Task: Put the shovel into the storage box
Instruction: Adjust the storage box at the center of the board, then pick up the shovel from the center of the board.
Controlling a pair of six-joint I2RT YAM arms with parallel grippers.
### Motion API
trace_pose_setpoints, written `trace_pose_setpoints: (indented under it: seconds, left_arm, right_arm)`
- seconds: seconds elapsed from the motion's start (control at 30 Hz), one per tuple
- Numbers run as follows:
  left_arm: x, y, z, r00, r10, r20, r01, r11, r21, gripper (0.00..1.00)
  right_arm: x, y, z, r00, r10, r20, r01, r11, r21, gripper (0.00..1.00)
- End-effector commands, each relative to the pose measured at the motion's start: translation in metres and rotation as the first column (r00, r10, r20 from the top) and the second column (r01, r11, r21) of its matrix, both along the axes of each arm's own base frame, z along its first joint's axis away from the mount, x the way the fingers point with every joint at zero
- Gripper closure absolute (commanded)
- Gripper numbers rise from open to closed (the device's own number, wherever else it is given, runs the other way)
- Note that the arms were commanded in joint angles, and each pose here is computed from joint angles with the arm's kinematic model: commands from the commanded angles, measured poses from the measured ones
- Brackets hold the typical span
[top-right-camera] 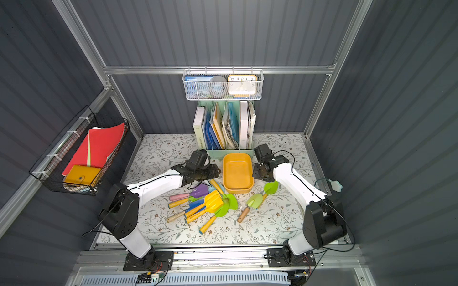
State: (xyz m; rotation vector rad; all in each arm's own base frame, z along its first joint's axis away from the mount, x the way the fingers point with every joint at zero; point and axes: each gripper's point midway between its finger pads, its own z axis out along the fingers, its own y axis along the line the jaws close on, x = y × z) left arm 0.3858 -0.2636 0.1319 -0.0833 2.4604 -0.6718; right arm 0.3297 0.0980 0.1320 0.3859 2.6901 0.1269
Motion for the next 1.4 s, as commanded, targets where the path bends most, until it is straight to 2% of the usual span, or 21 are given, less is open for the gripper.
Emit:
trace_pose_setpoints:
  seconds: [0.0, 0.07, 0.2, 0.47, 0.67, 0.87, 1.37]
  left_arm:
    - [-0.012, 0.017, -0.003, 1.0, 0.019, -0.001, -0.019, 0.998, 0.055, 0.37]
    - [-0.017, 0.025, -0.008, 0.999, 0.042, -0.001, -0.042, 0.996, 0.073, 0.36]
    - [-0.027, 0.032, -0.009, 0.998, 0.062, -0.007, -0.061, 0.996, 0.063, 0.35]
    - [-0.039, 0.04, -0.01, 0.996, 0.082, -0.017, -0.082, 0.996, 0.044, 0.35]
    - [-0.048, 0.045, -0.012, 0.995, 0.096, -0.018, -0.096, 0.995, 0.022, 0.35]
    - [-0.053, 0.051, -0.018, 0.993, 0.112, -0.026, -0.111, 0.993, 0.033, 0.35]
    - [-0.05, 0.047, -0.027, 0.994, 0.105, -0.041, -0.104, 0.994, 0.035, 0.35]
  right_arm:
    - [-0.04, 0.003, -0.011, 0.997, -0.03, -0.073, 0.032, 0.999, 0.022, 0.59]
    - [-0.058, 0.005, -0.01, 0.998, -0.031, -0.06, 0.031, 0.999, -0.012, 0.54]
    - [-0.091, 0.023, -0.025, 0.996, -0.029, -0.09, 0.032, 0.999, 0.027, 0.54]
    - [-0.122, 0.058, -0.058, 0.989, -0.022, -0.148, 0.028, 0.999, 0.042, 0.51]
    - [-0.125, 0.081, -0.069, 0.986, -0.008, -0.165, 0.01, 1.0, 0.009, 0.51]
    - [-0.124, 0.072, -0.082, 0.978, -0.077, -0.191, 0.059, 0.993, -0.099, 0.53]
    - [-0.124, 0.075, -0.11, 0.97, -0.118, -0.212, 0.1, 0.99, -0.096, 0.66]
